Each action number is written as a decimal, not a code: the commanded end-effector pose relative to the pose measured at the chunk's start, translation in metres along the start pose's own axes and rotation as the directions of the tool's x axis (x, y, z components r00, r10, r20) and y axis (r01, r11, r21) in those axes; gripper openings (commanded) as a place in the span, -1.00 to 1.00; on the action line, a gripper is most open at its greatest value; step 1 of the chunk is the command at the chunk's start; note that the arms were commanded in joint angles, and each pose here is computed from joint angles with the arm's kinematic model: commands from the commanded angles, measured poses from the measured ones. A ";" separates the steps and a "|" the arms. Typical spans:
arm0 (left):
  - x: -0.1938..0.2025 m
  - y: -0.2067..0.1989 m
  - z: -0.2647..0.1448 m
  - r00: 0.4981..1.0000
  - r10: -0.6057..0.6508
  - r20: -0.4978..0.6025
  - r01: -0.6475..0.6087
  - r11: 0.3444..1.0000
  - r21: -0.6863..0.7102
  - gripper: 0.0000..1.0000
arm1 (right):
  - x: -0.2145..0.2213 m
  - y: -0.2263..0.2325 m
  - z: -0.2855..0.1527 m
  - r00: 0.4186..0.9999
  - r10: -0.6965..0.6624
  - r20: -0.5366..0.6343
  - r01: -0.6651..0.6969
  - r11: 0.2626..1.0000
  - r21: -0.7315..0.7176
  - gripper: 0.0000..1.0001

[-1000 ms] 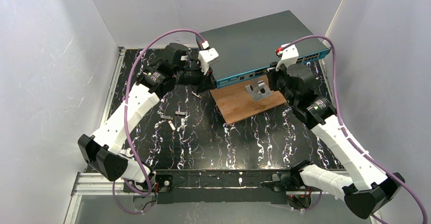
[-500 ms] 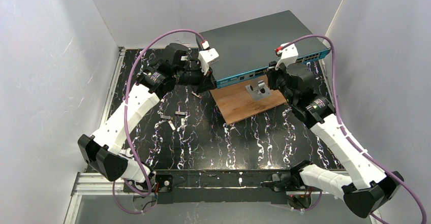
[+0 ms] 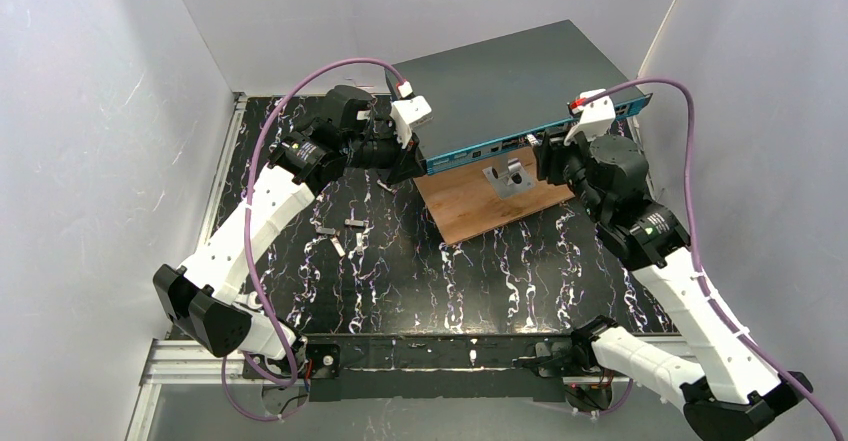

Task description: Insert the plug into the switch port

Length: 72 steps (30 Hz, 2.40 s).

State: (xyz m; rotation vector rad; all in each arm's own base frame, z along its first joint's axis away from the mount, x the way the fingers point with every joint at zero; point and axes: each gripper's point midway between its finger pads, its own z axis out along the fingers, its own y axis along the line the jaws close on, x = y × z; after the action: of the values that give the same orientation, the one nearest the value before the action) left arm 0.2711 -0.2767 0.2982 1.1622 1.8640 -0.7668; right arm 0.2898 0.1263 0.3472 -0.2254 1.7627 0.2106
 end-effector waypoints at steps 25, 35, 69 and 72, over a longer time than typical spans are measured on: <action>0.006 -0.030 -0.018 0.999 -0.018 -0.029 0.021 0.997 0.076 -1.00 | 0.000 0.014 0.018 0.999 0.032 0.005 -0.031 0.998 -0.046 -0.97; 0.006 -0.030 -0.018 0.999 -0.015 -0.029 0.017 0.997 0.077 -1.00 | -0.001 0.017 0.027 1.000 0.025 0.012 -0.025 0.999 -0.044 -0.97; 0.009 -0.032 -0.025 1.000 -0.007 -0.028 0.009 0.998 0.059 -0.89 | 0.000 0.012 0.037 0.998 0.006 0.056 -0.005 1.000 -0.012 -0.87; 0.005 -0.028 -0.026 1.000 -0.017 -0.023 0.018 0.999 0.036 -0.44 | 0.000 0.008 0.027 0.999 0.003 0.052 -0.003 1.000 -0.009 -0.71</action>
State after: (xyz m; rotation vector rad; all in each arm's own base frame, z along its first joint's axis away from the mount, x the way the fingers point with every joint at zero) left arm 0.2681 -0.2751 0.2957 1.1696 1.8670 -0.7596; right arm 0.3136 0.1467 0.3270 -0.2473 1.7677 0.2275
